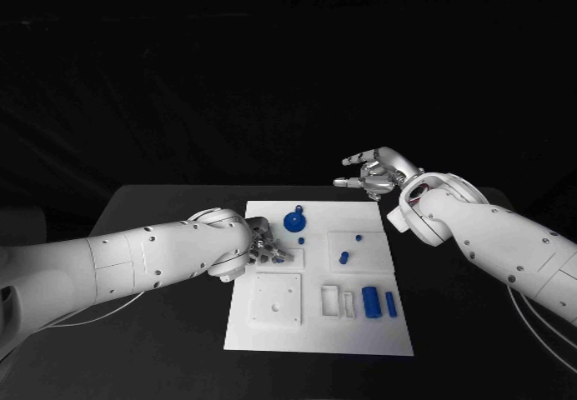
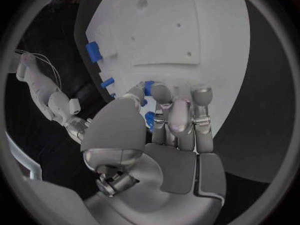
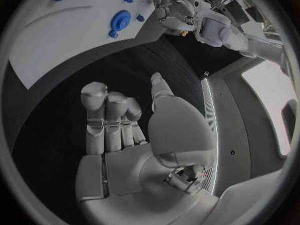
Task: Assemble the parts on the task board
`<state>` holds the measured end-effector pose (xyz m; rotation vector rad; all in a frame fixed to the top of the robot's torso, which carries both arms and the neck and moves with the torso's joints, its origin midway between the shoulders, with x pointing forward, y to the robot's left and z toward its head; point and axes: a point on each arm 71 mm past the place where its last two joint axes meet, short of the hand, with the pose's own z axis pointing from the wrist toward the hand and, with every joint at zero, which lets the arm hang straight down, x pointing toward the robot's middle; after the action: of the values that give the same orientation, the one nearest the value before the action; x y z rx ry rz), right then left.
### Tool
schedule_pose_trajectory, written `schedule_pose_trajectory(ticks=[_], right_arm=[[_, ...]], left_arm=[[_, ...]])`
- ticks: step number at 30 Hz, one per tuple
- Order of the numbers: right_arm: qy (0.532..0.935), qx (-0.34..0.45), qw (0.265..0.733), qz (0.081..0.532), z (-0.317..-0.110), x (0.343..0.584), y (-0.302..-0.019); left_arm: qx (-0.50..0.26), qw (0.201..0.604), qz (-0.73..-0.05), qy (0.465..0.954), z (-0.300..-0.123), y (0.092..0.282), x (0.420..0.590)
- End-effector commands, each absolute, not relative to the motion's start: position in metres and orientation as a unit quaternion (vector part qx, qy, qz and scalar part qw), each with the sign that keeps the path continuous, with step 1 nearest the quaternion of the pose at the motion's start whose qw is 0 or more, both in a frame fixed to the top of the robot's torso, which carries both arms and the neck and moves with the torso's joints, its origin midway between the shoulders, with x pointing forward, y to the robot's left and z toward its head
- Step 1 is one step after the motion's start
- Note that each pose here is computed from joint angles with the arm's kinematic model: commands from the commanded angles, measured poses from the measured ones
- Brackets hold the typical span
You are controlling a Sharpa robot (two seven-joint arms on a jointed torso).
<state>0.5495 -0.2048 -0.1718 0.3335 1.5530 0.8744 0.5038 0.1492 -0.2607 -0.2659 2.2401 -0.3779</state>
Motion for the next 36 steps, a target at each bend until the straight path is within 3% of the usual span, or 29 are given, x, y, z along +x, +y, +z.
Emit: schedule_pose_trajectory(ticks=[1, 24, 36], right_arm=[[0.678, 0.138, 0.614, 0.381, -0.1722, 0.549, -0.203], [0.679, 0.138, 0.612, 0.38, -0.1725, 0.549, -0.2031], [0.682, 0.139, 0.61, 0.379, -0.1745, 0.5491, -0.2036]], left_arm=[[-0.101, 0.411, -0.152, 0.893, -0.261, 0.1465, 0.5035], [-0.1, 0.418, -0.143, 0.892, -0.2623, 0.1485, 0.5098], [-0.11, 0.392, -0.165, 0.898, -0.264, 0.1478, 0.5058]])
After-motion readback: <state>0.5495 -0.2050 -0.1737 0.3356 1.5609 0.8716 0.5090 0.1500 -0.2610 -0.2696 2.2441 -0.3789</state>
